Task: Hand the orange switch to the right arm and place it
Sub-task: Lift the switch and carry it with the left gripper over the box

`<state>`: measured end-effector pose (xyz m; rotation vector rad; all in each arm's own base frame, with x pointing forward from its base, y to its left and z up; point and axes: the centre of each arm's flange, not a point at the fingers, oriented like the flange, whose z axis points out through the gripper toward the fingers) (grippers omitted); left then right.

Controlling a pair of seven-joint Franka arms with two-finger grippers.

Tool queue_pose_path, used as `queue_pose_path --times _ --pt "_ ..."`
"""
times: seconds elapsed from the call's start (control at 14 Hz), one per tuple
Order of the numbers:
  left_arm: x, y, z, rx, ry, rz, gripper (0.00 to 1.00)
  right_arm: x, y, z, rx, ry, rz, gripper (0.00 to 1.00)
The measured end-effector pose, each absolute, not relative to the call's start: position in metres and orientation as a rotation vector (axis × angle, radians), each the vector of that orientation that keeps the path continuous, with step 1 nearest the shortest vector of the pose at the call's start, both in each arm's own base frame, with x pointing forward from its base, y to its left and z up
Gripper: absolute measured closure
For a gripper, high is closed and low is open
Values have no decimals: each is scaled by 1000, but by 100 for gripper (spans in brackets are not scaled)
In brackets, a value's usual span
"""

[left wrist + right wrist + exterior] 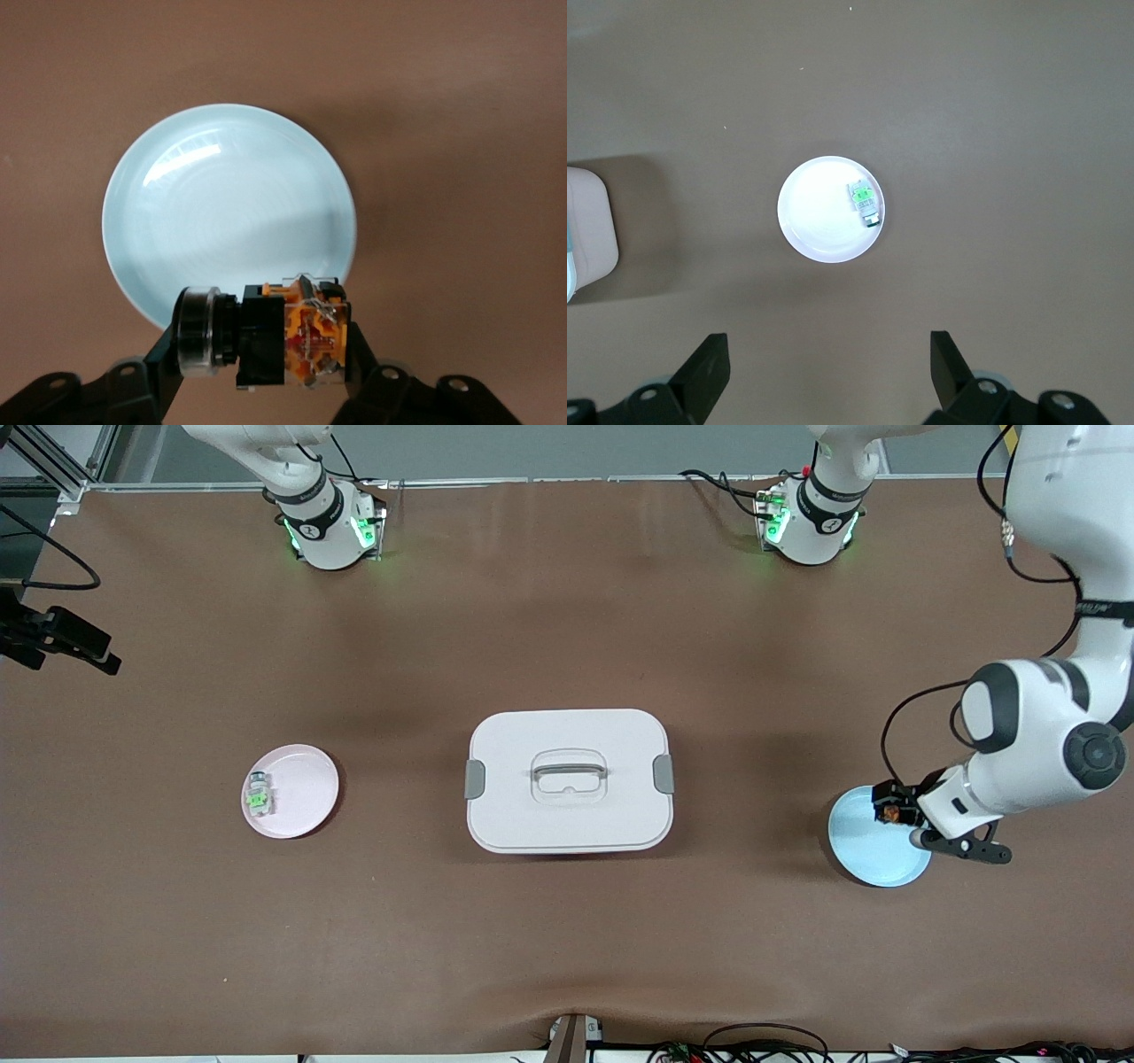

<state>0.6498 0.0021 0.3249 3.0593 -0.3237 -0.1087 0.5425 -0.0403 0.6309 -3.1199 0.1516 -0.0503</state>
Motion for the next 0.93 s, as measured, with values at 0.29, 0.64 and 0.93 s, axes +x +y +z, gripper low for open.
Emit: queue_pose_path --times 0.29,0.64,0.93 --pt "628 -35 387 3068 -181 -180 27 545 -41 633 -3120 152 -91 0" --pt "606 -103 425 3068 -111 -209 27 546 -41 634 -3119 152 -108 0" --pt "584 -172 449 3030 104 -216 27 546 -40 634 -3120 149 -104 0"
